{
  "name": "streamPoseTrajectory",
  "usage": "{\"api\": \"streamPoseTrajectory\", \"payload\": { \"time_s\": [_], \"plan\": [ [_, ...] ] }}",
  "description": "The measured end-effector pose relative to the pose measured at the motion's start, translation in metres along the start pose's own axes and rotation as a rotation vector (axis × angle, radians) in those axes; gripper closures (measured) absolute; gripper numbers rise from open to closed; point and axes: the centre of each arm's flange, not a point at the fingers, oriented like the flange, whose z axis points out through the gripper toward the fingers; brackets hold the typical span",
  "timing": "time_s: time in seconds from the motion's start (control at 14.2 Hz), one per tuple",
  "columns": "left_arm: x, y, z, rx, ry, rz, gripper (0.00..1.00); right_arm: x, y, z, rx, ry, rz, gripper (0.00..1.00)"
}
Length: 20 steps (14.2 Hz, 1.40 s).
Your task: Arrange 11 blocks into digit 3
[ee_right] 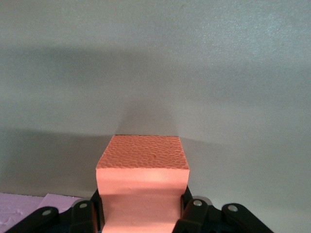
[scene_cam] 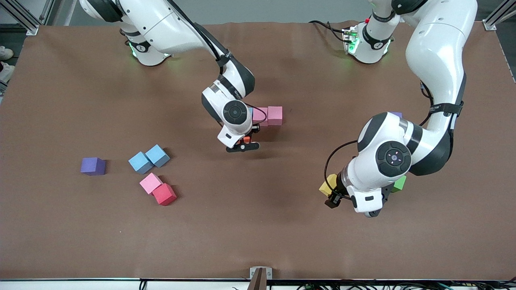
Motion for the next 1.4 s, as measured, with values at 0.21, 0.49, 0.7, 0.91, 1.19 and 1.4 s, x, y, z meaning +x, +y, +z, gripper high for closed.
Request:
{"api": "streamPoseTrajectory", "payload": {
  "time_s": [0.21,0.49,0.7,0.91,1.19,1.4],
  "plan": [
    [0.0024,-0.0005,-0.0055,-0.007,0.004,-0.003,0.38,-0.0006,-0.0008,0.0001,0.000,0.000,-0.002,0.43],
    [0.0033,-0.0009,-0.0090,-0.011,0.007,-0.004,0.38,-0.0010,-0.0012,0.0003,0.000,-0.001,-0.003,0.43],
    [0.0036,-0.0009,-0.0090,-0.011,0.007,-0.004,0.38,-0.0014,-0.0015,0.0004,0.000,-0.003,-0.012,0.43],
    [0.0040,-0.0010,-0.0091,-0.011,0.007,-0.005,0.38,-0.0018,-0.0013,0.0008,-0.002,-0.005,-0.025,0.43],
    [0.0033,-0.0013,-0.0075,-0.008,0.006,-0.003,0.38,-0.0026,-0.0019,0.0014,-0.003,-0.007,-0.029,0.43],
    [0.0017,-0.0011,-0.0069,-0.007,0.006,0.000,0.38,-0.0056,-0.0054,0.0023,-0.005,-0.009,-0.036,0.43]
  ]
}}
